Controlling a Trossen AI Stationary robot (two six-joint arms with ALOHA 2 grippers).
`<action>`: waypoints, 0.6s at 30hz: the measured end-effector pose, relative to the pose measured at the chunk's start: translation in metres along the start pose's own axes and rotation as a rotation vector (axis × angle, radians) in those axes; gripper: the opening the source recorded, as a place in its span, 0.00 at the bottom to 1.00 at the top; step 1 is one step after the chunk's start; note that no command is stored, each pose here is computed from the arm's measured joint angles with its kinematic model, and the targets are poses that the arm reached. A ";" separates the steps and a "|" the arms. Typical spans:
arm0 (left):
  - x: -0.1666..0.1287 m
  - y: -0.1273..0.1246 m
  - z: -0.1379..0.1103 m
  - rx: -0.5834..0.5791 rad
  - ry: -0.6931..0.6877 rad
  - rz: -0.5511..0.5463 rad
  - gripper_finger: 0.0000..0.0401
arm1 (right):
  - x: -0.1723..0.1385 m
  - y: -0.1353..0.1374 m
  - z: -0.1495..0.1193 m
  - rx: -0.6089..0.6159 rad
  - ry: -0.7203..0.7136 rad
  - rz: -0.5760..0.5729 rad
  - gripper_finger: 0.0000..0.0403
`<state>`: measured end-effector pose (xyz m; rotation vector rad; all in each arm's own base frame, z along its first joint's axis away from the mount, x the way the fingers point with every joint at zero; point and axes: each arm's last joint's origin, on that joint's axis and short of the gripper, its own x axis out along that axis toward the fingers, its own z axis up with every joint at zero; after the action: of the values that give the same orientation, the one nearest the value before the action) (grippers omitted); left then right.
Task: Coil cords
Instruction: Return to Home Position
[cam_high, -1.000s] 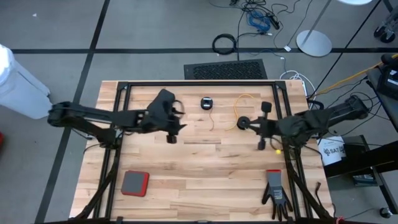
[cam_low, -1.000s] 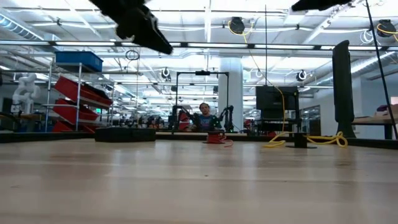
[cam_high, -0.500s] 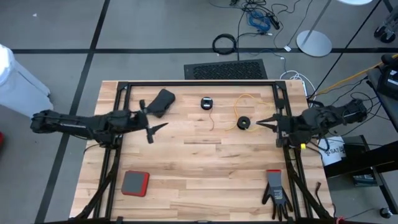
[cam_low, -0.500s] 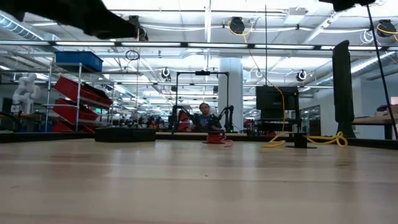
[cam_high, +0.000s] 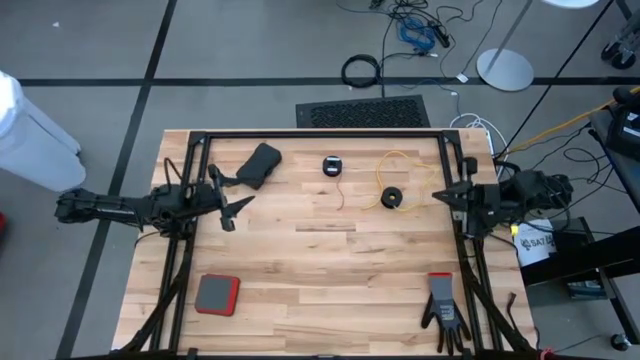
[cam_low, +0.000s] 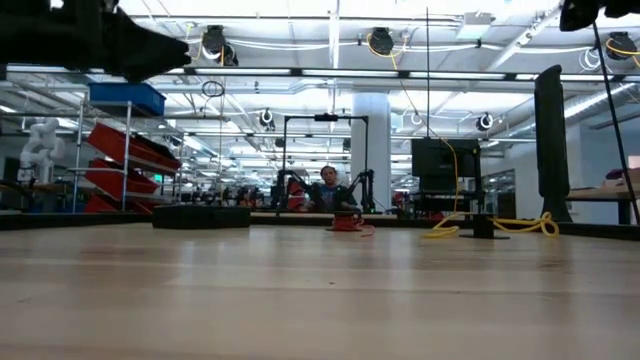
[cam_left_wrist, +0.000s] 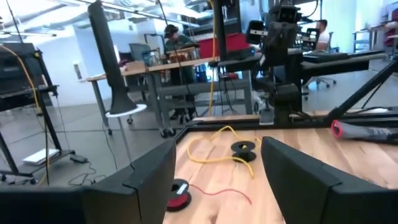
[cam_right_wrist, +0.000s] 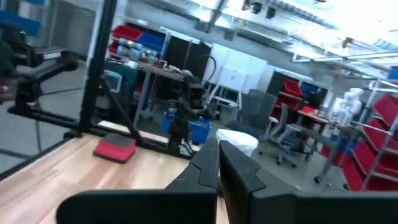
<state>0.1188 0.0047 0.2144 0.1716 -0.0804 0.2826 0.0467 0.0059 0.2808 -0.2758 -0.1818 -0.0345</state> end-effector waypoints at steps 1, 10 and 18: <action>-0.001 0.000 -0.005 -0.003 -0.005 0.001 0.61 | 0.001 0.001 0.000 -0.004 -0.006 0.013 0.00; -0.011 -0.002 -0.033 -0.055 -0.022 0.010 0.61 | 0.015 0.020 -0.030 -0.086 -0.095 0.095 0.00; -0.011 -0.003 -0.031 -0.039 -0.034 0.000 0.61 | 0.022 0.031 -0.060 -0.084 -0.030 0.100 0.00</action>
<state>0.1107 0.0049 0.1819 0.1376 -0.1198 0.2782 0.0810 0.0193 0.2193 -0.3695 -0.1967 0.0616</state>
